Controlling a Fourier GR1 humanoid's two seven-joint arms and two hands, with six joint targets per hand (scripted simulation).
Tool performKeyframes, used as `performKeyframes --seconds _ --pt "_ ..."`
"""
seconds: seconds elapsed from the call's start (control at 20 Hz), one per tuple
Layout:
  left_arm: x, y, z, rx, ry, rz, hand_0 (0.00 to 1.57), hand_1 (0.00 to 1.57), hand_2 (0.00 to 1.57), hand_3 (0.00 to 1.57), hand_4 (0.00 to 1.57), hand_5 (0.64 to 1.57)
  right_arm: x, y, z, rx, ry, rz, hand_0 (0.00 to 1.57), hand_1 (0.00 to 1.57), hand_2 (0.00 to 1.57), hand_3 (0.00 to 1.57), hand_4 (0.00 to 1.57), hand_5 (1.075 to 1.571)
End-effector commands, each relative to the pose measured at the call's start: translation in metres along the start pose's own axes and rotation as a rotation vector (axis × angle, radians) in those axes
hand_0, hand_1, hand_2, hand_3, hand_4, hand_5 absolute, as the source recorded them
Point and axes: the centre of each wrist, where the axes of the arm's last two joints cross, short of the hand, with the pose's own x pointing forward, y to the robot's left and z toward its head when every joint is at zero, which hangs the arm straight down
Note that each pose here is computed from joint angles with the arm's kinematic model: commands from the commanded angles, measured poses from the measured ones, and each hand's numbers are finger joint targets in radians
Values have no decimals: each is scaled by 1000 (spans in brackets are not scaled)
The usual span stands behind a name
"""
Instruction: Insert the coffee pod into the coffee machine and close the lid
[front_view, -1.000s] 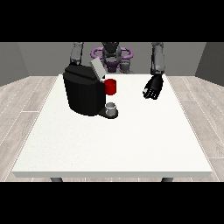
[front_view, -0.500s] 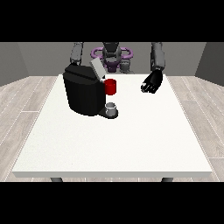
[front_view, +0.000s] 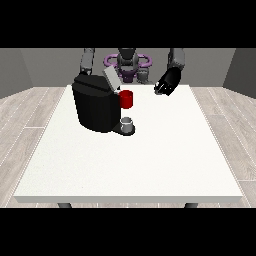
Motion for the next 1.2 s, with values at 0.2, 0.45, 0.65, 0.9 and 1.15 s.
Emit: performKeyframes --seconds 0.2,0.45,0.65,0.9,1.15 --pt "35 24 -18 -3 10 0 1424 1424 1404 1341 557 1571 15 11 -2 59 -37 23 0 0 0 0 0 1571" --pt "47 52 -19 17 -35 64 1380 1380 1397 1375 522 1571 18 22 3 74 -5 -12 0 0 0 0 0 1571" --pt "70 116 -15 134 -21 78 1235 1235 1265 1266 502 1571 32 8 -11 93 -144 -61 0 0 0 0 0 1571" --pt "84 144 -11 204 -24 51 1216 1216 1265 1256 470 1571 56 10 -15 83 -240 -23 0 0 0 0 0 1571" --pt "94 168 -7 211 -12 42 1247 1247 1299 1249 479 1571 88 13 -24 52 -253 -57 0 0 0 0 0 1571"
